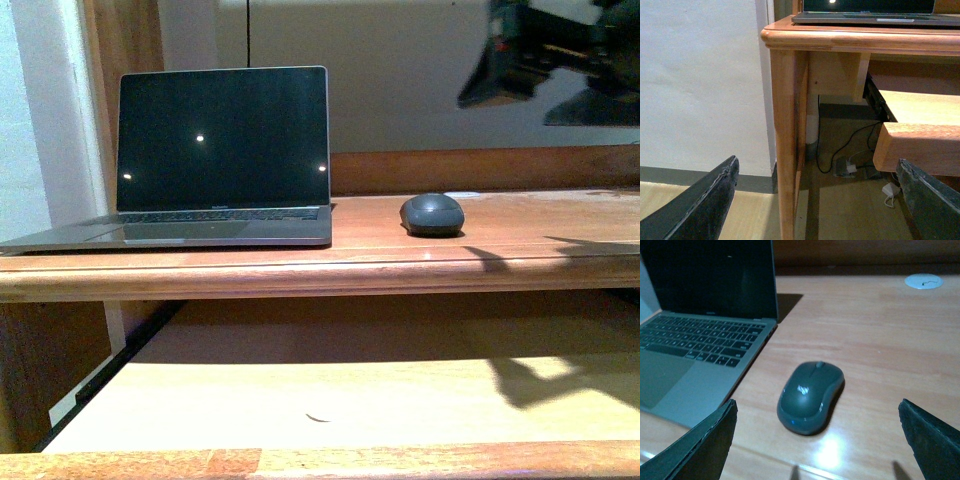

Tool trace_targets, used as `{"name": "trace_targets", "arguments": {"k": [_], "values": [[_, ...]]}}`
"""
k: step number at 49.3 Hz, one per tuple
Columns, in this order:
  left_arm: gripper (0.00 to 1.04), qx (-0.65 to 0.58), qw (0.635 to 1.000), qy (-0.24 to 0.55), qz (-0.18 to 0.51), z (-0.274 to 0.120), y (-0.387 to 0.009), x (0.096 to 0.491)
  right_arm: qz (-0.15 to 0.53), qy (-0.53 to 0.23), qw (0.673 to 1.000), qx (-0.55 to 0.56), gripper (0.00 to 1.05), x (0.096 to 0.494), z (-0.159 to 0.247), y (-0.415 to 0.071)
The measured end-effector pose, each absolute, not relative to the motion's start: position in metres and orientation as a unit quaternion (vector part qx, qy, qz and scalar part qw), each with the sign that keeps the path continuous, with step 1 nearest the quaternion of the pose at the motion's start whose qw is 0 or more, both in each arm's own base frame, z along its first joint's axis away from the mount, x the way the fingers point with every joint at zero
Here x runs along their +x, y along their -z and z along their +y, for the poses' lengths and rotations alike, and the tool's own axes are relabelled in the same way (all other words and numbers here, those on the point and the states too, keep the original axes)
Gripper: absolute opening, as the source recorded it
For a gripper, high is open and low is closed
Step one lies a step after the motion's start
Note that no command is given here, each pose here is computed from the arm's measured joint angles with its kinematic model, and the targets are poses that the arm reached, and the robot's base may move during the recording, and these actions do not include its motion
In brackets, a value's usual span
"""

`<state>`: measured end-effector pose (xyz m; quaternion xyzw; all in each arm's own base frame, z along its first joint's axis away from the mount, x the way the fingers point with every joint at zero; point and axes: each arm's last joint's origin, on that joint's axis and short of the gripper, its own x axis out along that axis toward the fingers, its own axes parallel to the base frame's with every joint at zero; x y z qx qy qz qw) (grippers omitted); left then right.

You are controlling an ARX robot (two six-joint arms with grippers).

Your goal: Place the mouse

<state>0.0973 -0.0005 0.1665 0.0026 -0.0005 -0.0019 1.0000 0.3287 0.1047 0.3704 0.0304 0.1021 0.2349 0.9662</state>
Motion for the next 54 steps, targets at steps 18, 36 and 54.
{"name": "trace_targets", "arguments": {"k": [18,36,54], "values": [[0.97,0.003,1.000,0.002,0.000,0.000,-0.167,0.097,0.087,-0.394,0.915,0.016,0.97,0.258,0.021,-0.320],[0.97,0.003,1.000,0.002,0.000,0.000,-0.167,0.097,0.129,-0.513,0.848,0.027,0.97,0.197,-0.010,-0.251],[0.97,0.003,1.000,0.002,0.000,0.000,-0.167,0.097,0.145,-0.521,0.841,-0.028,0.97,0.183,-0.001,-0.217]]}}
